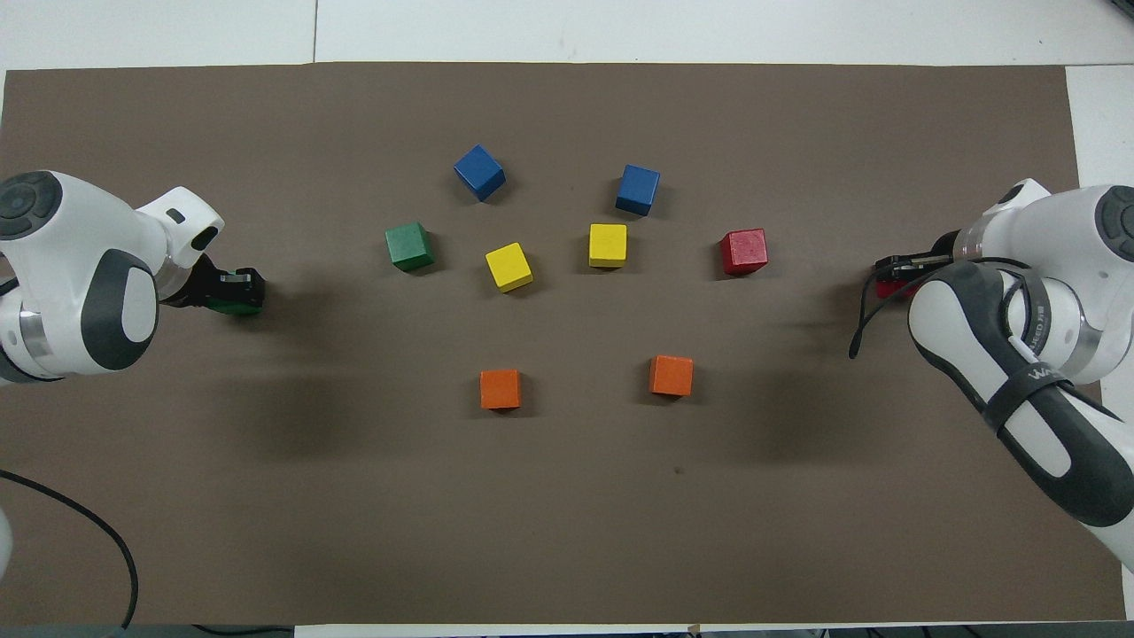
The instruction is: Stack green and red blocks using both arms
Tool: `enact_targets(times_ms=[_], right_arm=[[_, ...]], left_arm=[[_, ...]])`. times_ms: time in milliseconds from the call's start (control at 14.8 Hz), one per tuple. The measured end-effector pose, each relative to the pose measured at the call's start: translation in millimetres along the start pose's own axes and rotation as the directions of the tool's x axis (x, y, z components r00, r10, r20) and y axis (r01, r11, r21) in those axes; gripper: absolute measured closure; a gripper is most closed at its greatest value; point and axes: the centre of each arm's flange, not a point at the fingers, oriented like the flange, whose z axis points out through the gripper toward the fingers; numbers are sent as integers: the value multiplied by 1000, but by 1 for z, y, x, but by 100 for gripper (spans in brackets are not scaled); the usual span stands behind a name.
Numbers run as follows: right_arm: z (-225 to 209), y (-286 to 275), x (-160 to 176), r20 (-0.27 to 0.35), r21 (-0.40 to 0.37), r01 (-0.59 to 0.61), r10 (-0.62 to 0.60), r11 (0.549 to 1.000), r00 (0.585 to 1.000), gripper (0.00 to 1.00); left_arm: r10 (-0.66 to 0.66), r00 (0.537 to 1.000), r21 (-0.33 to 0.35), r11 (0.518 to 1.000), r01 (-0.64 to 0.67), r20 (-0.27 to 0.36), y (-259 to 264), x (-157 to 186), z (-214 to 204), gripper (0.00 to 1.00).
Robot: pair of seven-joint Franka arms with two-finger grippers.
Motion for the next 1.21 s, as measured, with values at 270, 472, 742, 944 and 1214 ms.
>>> enact_targets(times_ms=[270,472,742,944,1214], right_arm=[[0,0,0,-1,0,0,0,1000,1000,0],[-2,0,2,-5,0,1,-1,1000,1000,0],[-43,-34,25,42,20,-20,19,1000,999,0],[-94,-89,45,55,30,-36,35,999,998,0],[-119,-163,52,35,-5,15,-14,1000,999,0]], left_arm=[[4,1000,0,1000,-4,-4,0,-2,4,12],[16,1000,0,1000,-16,-23,0,2,-2,0],[36,996,-27,999,-38,-79,24,25,-59,0],[-5,994,-48,999,0,-110,71,31,-89,0],[-135,986,-70,989,128,-102,156,18,-91,0]])
